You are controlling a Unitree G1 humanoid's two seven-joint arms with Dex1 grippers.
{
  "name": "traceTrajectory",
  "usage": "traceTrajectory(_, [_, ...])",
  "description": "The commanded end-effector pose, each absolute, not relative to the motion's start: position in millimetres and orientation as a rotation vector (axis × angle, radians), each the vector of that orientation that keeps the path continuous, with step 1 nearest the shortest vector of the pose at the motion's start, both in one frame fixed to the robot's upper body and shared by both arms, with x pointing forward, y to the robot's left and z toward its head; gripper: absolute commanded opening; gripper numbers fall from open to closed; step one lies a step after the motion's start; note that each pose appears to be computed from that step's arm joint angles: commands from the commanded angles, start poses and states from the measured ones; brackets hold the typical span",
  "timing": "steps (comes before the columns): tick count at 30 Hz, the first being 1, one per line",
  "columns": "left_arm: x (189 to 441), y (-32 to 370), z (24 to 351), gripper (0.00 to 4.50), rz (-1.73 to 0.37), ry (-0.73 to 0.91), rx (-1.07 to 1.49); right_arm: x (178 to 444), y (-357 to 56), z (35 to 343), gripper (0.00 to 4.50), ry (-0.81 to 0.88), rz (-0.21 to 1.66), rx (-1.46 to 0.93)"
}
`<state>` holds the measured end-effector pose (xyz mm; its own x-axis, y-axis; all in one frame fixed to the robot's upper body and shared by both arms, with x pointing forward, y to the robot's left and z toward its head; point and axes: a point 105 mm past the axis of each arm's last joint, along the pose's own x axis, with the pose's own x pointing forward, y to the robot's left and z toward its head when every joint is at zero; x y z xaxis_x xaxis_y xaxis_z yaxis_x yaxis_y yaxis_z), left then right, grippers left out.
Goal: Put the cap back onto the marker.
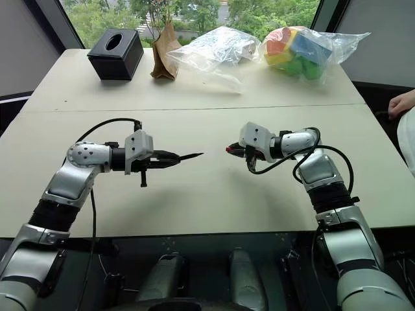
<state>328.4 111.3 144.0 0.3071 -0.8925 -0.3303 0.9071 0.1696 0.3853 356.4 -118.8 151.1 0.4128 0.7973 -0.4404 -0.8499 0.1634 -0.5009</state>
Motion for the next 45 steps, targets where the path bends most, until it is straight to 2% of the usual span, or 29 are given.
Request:
traceTrajectory(1, [330, 107, 153, 0.00, -1.313, -0.011, 0.589, 343, -102, 162, 0.07, 0.034, 1.219, -0.804])
traceTrajectory(25, [332, 107, 150, 0.00, -1.332, -0.011, 0.632, 327, -91, 170, 0.07, 0.044, 1.264, -0.775])
traceTrajectory(45, [330, 100, 151, 0.00, -1.340, -0.024, 0.625, 327, -77, 171, 0.07, 0.019, 1.281, -0.764])
